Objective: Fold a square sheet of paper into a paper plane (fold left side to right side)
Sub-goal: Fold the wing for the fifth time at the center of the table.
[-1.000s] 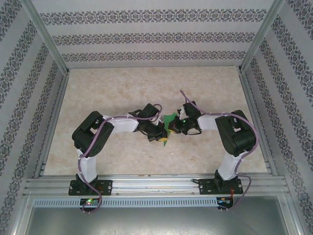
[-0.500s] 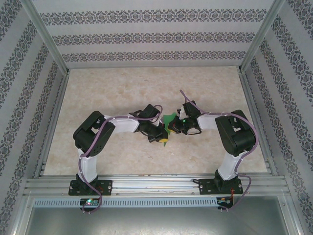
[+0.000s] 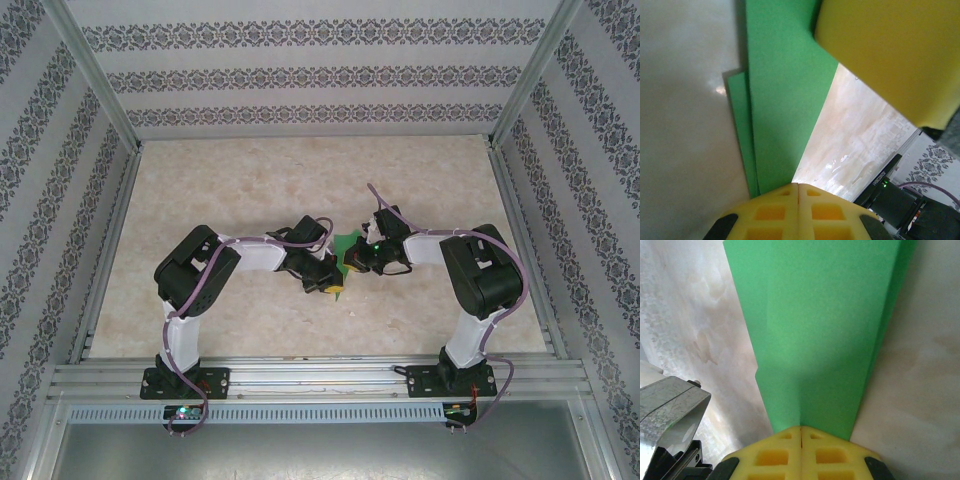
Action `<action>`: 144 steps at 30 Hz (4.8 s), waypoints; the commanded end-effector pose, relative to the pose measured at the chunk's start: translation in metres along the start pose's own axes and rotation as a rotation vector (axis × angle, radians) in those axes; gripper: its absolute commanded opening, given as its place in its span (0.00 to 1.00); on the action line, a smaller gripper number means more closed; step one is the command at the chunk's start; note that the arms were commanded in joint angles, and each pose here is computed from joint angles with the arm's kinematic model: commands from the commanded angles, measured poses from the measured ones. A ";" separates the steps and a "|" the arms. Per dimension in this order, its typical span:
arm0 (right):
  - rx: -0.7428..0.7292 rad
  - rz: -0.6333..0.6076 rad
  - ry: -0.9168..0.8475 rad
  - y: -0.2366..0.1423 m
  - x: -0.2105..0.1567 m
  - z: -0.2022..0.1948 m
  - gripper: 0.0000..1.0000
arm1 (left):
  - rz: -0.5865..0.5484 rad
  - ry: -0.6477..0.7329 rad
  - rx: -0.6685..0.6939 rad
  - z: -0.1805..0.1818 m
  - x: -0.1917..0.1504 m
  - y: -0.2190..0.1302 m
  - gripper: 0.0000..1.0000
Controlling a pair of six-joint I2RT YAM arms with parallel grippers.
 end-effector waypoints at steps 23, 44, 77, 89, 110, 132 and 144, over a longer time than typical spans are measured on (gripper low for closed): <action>-0.254 0.025 0.102 0.011 -0.014 -0.059 0.00 | 0.001 -0.014 0.043 0.008 -0.012 0.001 0.01; -0.286 0.031 0.100 0.010 -0.013 -0.061 0.00 | 0.102 0.002 0.110 0.024 -0.037 0.002 0.01; -0.293 0.039 0.107 0.010 -0.013 -0.063 0.00 | 0.071 0.052 0.083 0.014 -0.054 -0.016 0.01; -0.283 0.038 0.109 0.010 -0.013 -0.061 0.00 | -0.042 0.117 -0.045 -0.028 -0.012 -0.032 0.00; -0.201 0.025 0.084 0.006 -0.008 -0.039 0.00 | 0.021 0.046 0.058 0.018 -0.007 0.007 0.00; -0.033 -0.065 -0.011 -0.009 0.036 0.009 0.00 | 0.037 0.018 0.108 0.035 -0.016 0.010 0.00; -0.140 -0.023 0.093 0.002 0.028 -0.027 0.00 | -0.021 0.095 0.040 -0.012 0.006 -0.012 0.00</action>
Point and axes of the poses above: each hand's point on the last joint's axis, 136 mm out from that joint toward the fingers, its own y axis out along the fingers, its own z axis along the line the jaws close on, x = y × z, the point moved 5 cm from there along -y, back along the fingers, and after that the axes turned 11 degrees about y, right-handed, at the moved point
